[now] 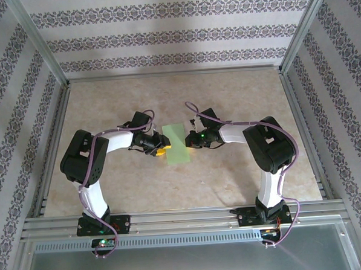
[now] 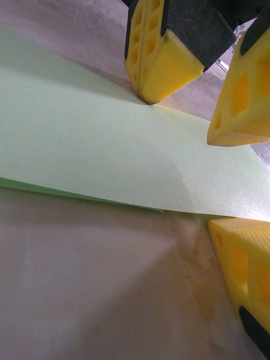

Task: Fold a paper plane with a square sheet of paper (fold left side to right side)
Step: Third fold the triangle at the center of the table.

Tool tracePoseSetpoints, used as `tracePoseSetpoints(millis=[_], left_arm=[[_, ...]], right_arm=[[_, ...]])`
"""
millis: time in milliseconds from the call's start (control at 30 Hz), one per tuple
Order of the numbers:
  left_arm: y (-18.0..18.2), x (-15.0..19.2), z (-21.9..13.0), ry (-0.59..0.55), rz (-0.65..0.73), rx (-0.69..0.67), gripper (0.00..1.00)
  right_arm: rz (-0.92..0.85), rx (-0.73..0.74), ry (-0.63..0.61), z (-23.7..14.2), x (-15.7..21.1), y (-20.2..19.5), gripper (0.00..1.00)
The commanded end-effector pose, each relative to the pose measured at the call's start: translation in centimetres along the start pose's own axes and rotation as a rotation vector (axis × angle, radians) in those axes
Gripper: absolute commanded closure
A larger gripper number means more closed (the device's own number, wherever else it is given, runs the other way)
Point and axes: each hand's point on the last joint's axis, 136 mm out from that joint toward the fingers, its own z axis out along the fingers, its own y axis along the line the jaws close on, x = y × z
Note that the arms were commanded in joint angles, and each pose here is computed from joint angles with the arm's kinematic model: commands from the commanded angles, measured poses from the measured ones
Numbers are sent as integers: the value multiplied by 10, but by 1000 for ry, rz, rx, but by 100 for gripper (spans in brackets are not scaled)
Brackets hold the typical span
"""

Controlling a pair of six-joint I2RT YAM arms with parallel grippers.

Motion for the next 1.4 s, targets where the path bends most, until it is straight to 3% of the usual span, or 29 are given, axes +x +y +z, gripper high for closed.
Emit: tracePoseSetpoints(millis=[0, 233, 767, 1100, 1367], left_arm=[[12, 4, 11, 11, 35, -81, 62], [13, 7, 11, 16, 60, -111, 63], [-20, 1, 9, -41, 92, 27, 69], [-16, 5, 5, -37, 89, -2, 93], [-28, 7, 0, -23, 73, 35, 99]], right_arm=[[18, 81, 59, 9, 18, -21, 100], [15, 80, 56, 8, 18, -20, 100], [14, 75, 53, 7, 21, -18, 100], [-20, 42, 1, -4, 6, -2, 100], [-271, 65, -184, -54, -9, 34, 75]])
